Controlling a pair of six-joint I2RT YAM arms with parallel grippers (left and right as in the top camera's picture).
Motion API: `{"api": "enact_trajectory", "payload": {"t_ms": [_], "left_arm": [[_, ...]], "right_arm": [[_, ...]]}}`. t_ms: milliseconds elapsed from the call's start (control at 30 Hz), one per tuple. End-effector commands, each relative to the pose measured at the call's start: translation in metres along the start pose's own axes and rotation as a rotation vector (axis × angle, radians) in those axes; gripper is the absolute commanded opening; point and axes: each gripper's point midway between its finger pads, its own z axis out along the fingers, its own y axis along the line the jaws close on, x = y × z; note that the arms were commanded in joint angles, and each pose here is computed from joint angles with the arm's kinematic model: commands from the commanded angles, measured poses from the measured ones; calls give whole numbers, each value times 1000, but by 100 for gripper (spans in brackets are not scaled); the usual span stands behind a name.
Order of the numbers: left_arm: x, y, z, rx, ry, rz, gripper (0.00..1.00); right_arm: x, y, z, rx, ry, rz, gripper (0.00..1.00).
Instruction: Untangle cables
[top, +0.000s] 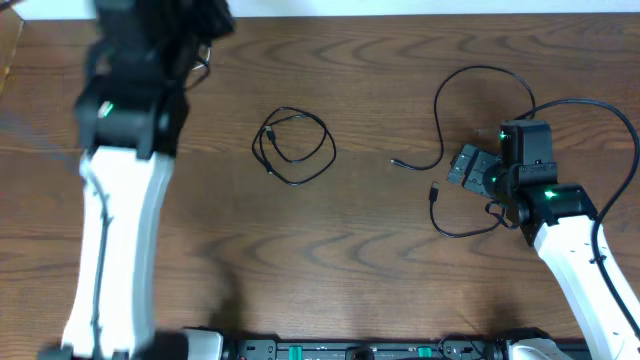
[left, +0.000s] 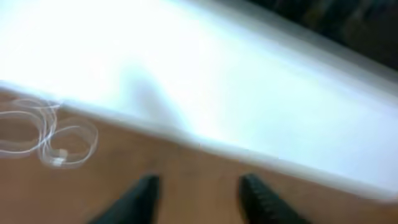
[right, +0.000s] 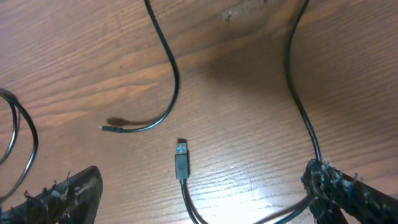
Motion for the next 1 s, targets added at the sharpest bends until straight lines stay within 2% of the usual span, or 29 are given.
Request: {"api": "enact_trajectory", "payload": {"t_ms": [0,100,367,400,533,800,867,967], "left_arm": [[65,34,53,-112,222,49,62],[115,57,80,-183,387,50,69],[230,96,113,-317,746,71,69],[255,100,116,-331,825,75,69],[309,100,117,-337,991,78,69],[378,110,116,-427,1169,76,68],[388,114,116,-453,1188,58,66],[396,119,117,-467,1208,56,58]], "right_arm": [[-4,-2,-1,10,-13,-9,99],[-4,-2,-1,10,-13,-9,99],[-4,-2,-1,11,-13,-8,99],[-4,-2,-1,11,-13,-8,99],[-4,-2,-1,11,-13,-8,99],[-4,-2,-1,10,-13,-9,99],[-4,-2,-1,10,-13,-9,99],[-4,-2,-1,11,-13,-8,99]]}}
